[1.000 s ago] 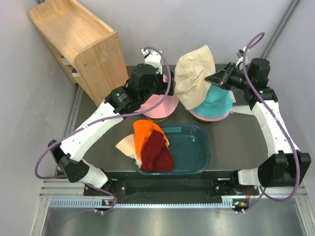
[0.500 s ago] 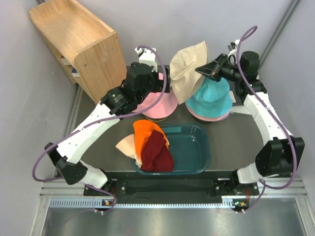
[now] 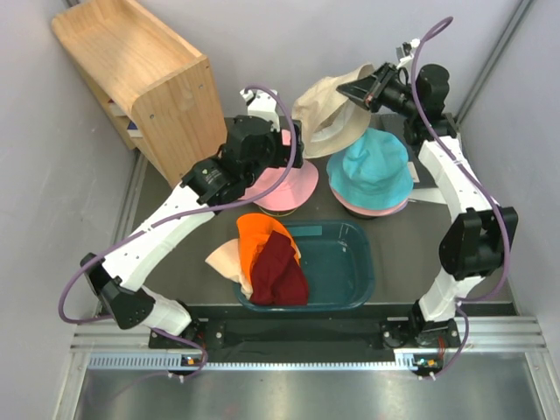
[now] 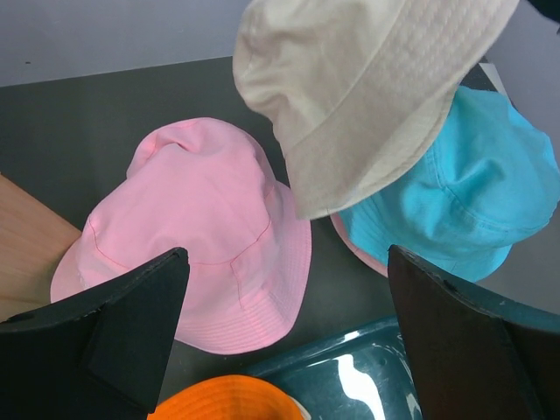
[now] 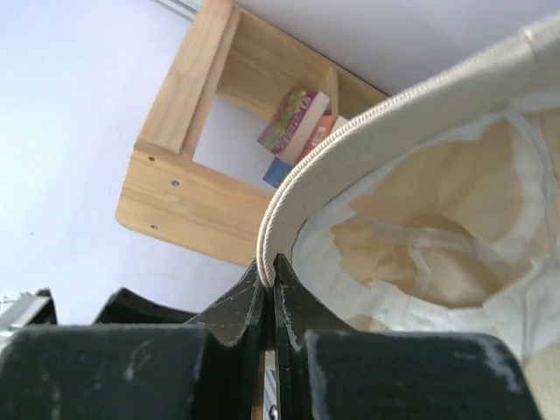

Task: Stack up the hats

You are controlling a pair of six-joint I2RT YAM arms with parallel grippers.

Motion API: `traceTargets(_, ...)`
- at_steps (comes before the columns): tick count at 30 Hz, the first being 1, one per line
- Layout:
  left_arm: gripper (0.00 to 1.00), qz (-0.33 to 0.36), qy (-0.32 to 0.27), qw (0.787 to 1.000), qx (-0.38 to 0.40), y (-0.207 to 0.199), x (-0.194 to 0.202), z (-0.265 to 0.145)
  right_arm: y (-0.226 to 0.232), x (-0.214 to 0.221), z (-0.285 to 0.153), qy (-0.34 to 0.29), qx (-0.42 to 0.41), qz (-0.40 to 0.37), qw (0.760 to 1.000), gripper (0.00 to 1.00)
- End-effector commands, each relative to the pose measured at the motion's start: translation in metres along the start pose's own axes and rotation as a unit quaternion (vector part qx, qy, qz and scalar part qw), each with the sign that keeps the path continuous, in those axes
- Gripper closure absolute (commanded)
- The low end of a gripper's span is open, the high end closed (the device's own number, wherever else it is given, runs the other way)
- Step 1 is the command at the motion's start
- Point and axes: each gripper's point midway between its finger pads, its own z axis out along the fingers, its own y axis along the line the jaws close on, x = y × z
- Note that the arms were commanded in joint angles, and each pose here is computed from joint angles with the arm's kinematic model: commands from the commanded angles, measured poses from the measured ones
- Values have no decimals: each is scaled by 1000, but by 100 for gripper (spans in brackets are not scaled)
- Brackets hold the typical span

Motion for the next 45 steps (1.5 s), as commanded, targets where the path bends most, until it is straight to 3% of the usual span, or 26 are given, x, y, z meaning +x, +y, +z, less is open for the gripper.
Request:
traceTargets(1, 1, -28, -32, 999, 12, -2, -17, -9, 50, -25, 10, -31, -86, -43, 995, 100)
traceTargets(16, 1, -34, -29, 999, 1, 7, -13, -11, 46, -35, 33, -42, -164, -60, 984, 100)
traceTargets(22, 1, -41, -26, 999, -3, 9, -11, -11, 37, -26, 28, -32, -141, -56, 988, 100)
traceTargets(26, 1, -43, -25, 999, -7, 12, -8, -11, 33, -4, 4, -25, -102, -34, 994, 100)
traceTargets(28, 1, -42, -24, 999, -9, 14, -6, -12, 49, -1, -15, -38, -90, -59, 993, 100)
traceTargets(30, 1, -43, -21, 999, -12, 17, -5, -12, 28, 8, -26, -37, -42, -61, 997, 100)
traceTargets(34, 1, -43, -18, 999, -13, 19, -4, -11, 33, 13, -60, -57, -21, -67, 996, 100)
traceTargets(45, 1, -40, -15, 999, -7, 20, -4, -12, -37, 26, -114, -58, 69, -36, 995, 100)
